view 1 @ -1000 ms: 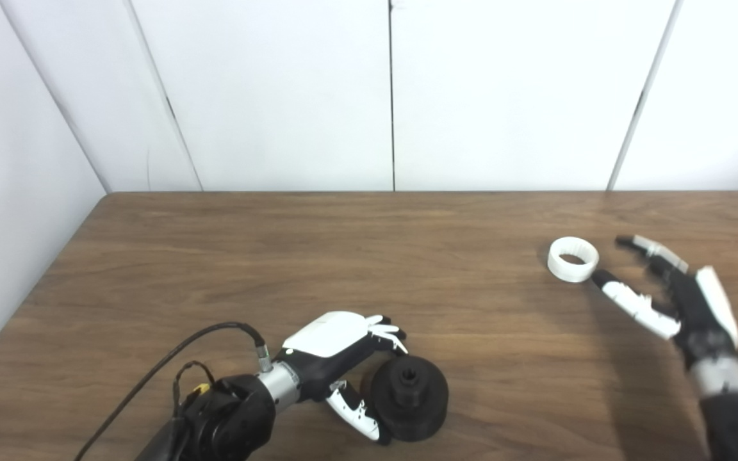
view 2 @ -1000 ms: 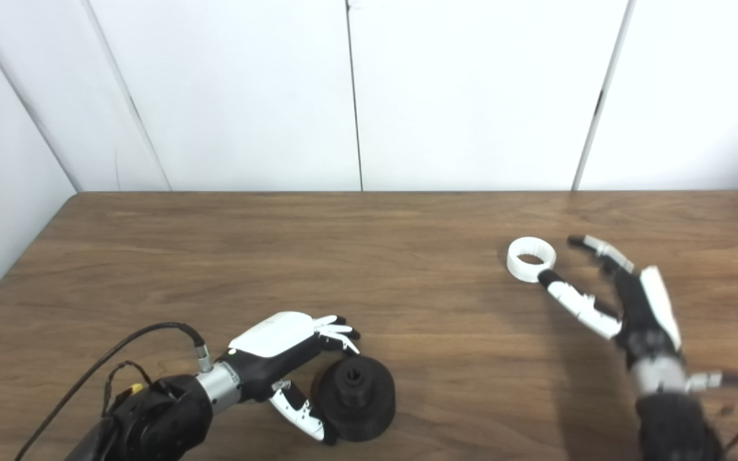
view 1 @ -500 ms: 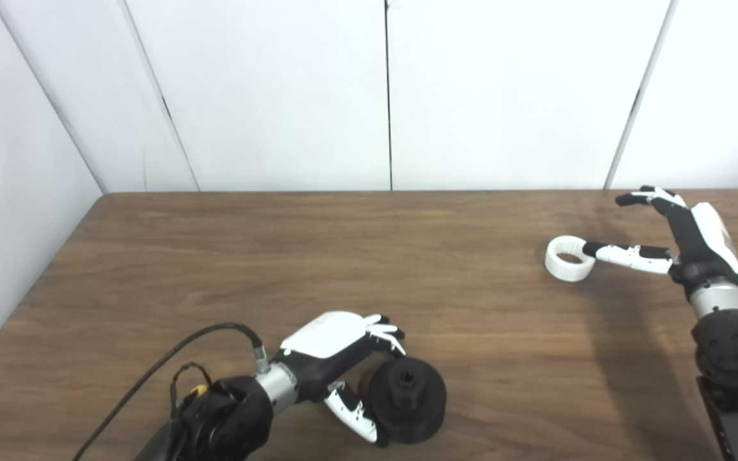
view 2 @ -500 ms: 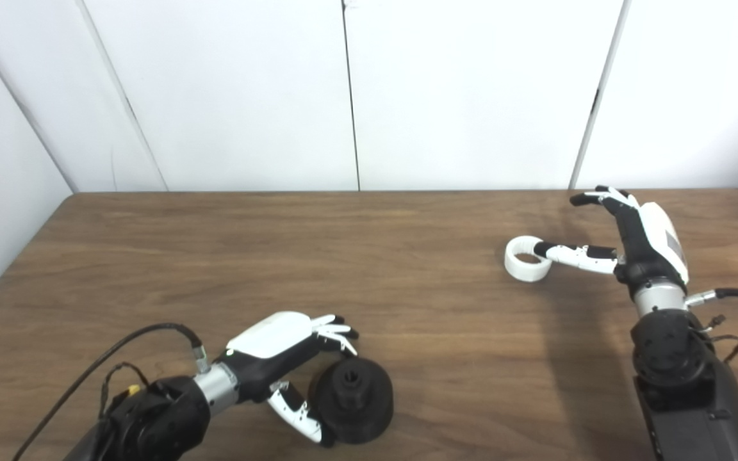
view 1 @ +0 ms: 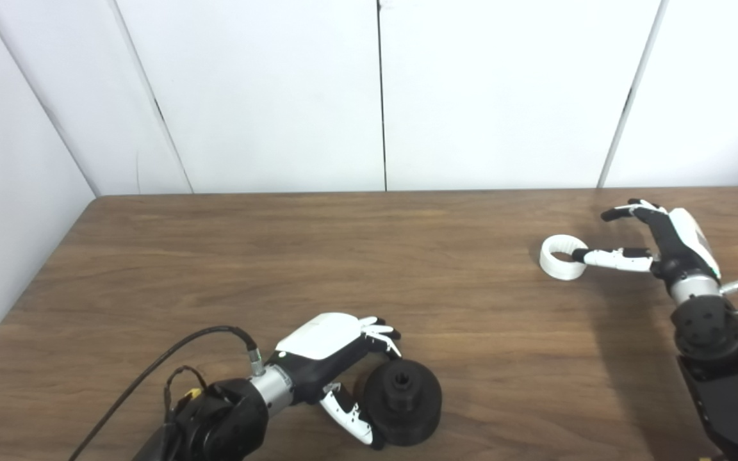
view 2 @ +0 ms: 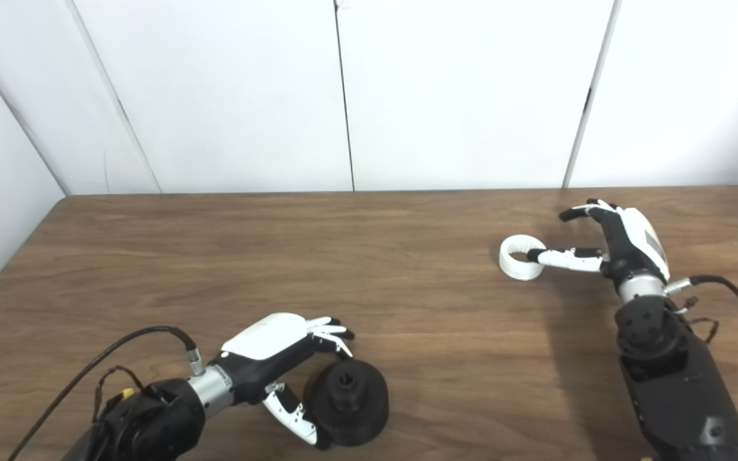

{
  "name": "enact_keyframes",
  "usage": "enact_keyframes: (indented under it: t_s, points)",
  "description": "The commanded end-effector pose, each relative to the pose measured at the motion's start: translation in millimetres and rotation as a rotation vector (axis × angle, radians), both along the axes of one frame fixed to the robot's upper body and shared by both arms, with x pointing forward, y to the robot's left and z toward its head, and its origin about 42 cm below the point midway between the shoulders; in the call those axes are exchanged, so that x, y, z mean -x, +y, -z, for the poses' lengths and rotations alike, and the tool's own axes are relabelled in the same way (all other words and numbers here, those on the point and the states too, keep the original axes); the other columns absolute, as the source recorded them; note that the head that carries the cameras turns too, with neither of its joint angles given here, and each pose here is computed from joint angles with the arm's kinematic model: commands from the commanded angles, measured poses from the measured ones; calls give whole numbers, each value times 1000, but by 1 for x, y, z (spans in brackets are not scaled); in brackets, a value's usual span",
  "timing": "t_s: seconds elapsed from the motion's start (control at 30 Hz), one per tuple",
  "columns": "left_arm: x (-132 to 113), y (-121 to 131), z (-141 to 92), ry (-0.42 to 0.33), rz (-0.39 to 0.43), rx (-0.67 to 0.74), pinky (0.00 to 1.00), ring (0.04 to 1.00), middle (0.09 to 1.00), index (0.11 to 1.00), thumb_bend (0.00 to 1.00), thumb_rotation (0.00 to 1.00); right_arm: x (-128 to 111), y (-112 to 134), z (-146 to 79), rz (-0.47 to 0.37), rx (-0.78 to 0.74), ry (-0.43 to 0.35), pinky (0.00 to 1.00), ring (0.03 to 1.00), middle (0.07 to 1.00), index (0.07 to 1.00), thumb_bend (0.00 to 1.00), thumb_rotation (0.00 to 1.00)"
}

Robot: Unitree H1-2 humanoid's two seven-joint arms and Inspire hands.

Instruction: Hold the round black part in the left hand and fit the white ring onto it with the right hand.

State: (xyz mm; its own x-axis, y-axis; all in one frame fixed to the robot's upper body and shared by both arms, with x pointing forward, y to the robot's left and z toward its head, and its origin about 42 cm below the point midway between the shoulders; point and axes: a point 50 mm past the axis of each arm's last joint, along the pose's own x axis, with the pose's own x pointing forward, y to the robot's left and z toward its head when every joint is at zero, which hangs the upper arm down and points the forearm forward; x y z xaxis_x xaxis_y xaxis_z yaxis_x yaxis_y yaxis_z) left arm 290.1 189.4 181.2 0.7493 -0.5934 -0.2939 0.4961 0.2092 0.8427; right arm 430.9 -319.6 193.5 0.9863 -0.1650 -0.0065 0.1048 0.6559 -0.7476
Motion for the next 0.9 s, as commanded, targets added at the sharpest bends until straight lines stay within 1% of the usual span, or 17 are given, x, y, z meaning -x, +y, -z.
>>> enact_keyframes:
  t_s: [0.0,0.17,0.23,0.37,0.47,0.57,0.87]
  points:
    - [3,2,11,50,25,-24,932,977,920,645,825,245,-15,-3,-30,-20,54,-63,923,992,933,714,957,375]
    - [3,2,9,51,21,-27,928,978,920,662,827,248,-18,-4,-24,-42,59,-10,931,993,930,726,972,374]
    - [3,1,8,51,22,-27,931,979,919,664,825,246,-19,-1,-22,-53,60,1,943,993,927,727,985,373]
    - [2,1,8,52,22,-25,931,980,919,661,825,262,-19,4,-20,-81,65,20,963,995,930,731,981,366]
    - [3,1,9,51,16,-21,928,978,916,656,831,256,-19,9,-17,-102,93,38,933,987,928,730,991,375]
    - [3,1,9,48,14,-20,916,974,913,652,834,248,-20,12,-15,-107,96,44,915,983,928,730,994,364]
    - [5,1,10,55,2,-14,905,974,917,650,839,236,-25,18,-11,-120,99,52,927,995,936,735,989,373]
